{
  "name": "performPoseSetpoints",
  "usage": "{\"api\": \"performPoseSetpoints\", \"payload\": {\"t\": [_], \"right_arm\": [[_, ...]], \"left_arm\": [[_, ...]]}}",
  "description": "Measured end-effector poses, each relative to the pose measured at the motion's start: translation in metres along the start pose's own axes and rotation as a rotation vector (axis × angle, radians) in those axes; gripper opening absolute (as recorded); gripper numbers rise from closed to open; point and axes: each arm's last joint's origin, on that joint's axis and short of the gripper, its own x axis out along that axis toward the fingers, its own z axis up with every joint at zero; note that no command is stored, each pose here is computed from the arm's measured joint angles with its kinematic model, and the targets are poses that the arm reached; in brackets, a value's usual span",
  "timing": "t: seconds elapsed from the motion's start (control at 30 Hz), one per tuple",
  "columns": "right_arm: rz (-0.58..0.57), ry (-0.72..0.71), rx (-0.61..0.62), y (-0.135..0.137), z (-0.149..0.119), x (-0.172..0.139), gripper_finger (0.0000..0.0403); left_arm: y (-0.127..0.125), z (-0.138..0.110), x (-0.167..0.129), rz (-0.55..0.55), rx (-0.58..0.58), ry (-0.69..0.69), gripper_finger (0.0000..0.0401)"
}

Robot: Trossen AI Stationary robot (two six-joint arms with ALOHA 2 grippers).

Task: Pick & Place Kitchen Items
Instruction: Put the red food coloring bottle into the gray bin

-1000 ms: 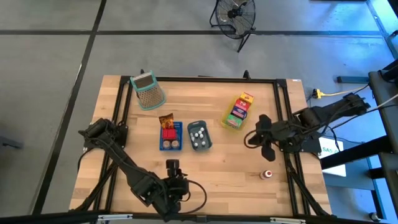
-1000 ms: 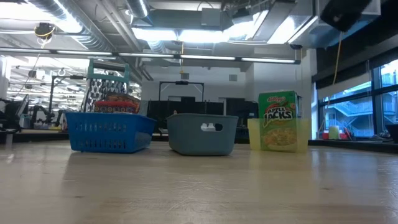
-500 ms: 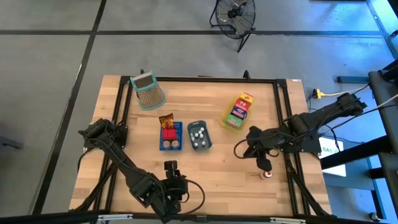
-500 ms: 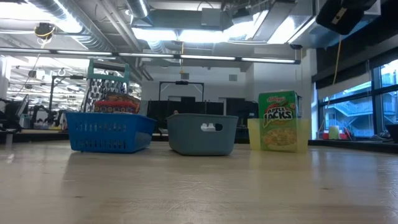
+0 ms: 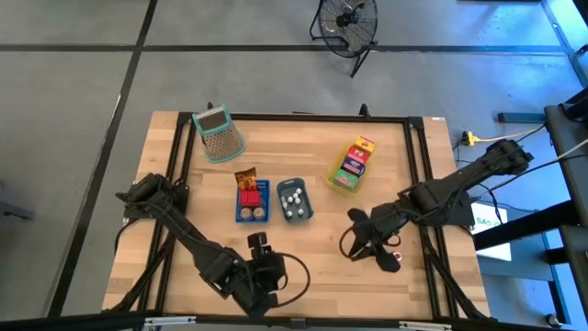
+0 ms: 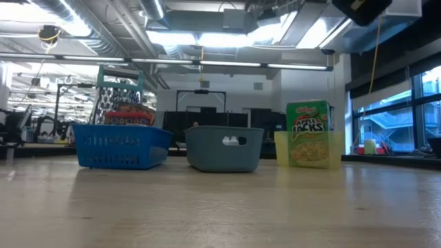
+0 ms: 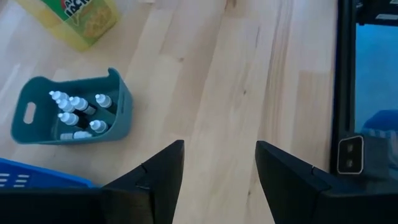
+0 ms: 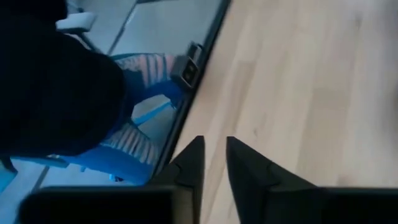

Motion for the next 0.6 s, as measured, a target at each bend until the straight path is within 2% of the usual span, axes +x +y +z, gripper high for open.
{"api": "performPoseSetpoints", "payload": {"t": [0.1, 0.23, 0.37, 0.5, 0.6], "right_arm": [[0.012, -0.035, -0.076, 0.005, 0.002, 0.006, 0.0100], [-0.034, -0.113, -0.187, 0.012, 0.006, 0.011, 0.0155], [-0.156, -0.168, -0.311, 0.019, 0.010, 0.009, 0.0203], [-0.319, -0.154, -0.339, 0.036, 0.024, -0.014, 0.0231], [-0.422, -0.091, -0.357, 0.052, 0.031, -0.031, 0.0237]], "left_arm": [[0.001, 0.002, 0.002, -0.013, -0.010, 0.013, 0.0194], [0.002, 0.004, 0.003, -0.022, -0.019, 0.017, 0.0194], [0.001, 0.003, 0.002, -0.027, -0.017, 0.015, 0.0194], [-0.002, 0.000, 0.000, -0.034, 0.006, 0.015, 0.0194], [-0.004, -0.002, -0.003, -0.040, 0.024, 0.014, 0.0194]]}}
